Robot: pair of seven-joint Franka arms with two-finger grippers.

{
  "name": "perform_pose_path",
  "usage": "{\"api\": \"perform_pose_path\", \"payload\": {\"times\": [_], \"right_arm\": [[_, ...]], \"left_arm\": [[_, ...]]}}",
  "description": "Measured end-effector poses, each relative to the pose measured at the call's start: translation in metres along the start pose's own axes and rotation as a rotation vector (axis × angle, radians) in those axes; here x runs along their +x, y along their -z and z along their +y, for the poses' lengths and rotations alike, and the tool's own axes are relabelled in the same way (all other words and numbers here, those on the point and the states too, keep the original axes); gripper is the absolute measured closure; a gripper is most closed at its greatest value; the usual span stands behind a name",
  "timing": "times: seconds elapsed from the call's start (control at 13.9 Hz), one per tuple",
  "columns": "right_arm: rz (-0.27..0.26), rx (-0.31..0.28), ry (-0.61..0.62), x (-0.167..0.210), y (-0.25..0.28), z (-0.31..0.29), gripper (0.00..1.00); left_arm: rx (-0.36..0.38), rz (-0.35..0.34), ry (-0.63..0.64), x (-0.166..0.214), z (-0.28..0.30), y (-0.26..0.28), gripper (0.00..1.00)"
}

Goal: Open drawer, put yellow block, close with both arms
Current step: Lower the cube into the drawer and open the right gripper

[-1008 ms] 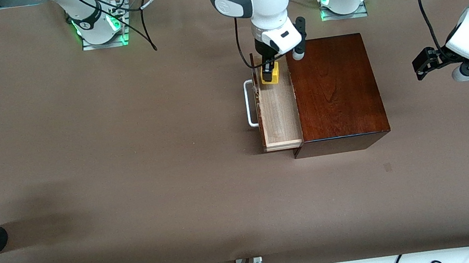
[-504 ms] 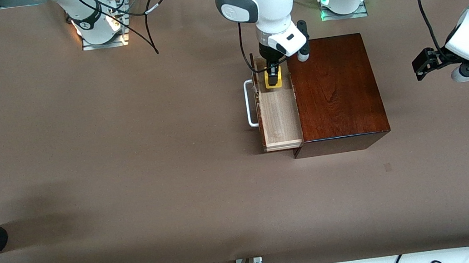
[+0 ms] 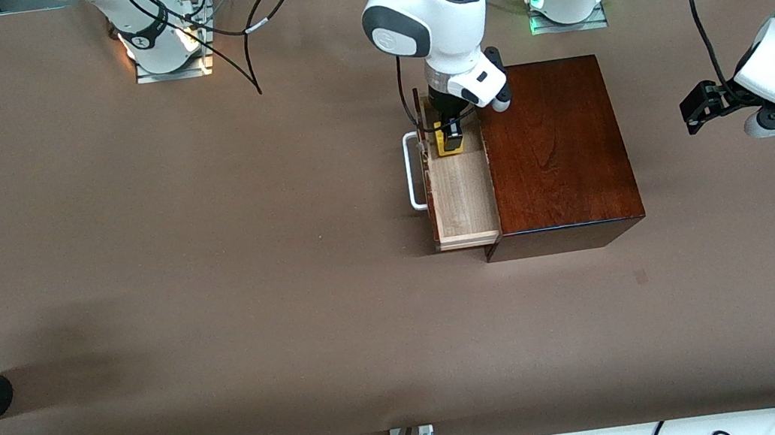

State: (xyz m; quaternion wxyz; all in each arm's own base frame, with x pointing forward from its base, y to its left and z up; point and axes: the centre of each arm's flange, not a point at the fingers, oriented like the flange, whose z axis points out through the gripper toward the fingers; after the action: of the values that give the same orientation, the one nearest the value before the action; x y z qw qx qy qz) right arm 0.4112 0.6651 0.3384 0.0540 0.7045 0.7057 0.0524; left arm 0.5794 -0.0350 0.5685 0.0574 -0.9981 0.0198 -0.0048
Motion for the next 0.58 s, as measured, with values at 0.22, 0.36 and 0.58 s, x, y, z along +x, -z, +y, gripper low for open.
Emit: {"api": "perform_pose_path", "payload": {"times": [0.22, 0.36, 0.58], "right_arm": [[-0.012, 0.007, 0.004, -0.001, -0.008, -0.001, 0.44], [-0.022, 0.013, 0.007, -0.002, -0.014, -0.003, 0.44], [-0.027, 0.017, 0.008, -0.002, -0.019, -0.004, 0.44]], "left_arm": [[0.0, 0.0, -0.011, 0.0, 0.001, 0.0, 0.0], [0.0, -0.001, -0.036, 0.0, 0.001, 0.0, 0.0], [0.0, -0.001, -0.045, 0.0, 0.001, -0.001, 0.0]]}}
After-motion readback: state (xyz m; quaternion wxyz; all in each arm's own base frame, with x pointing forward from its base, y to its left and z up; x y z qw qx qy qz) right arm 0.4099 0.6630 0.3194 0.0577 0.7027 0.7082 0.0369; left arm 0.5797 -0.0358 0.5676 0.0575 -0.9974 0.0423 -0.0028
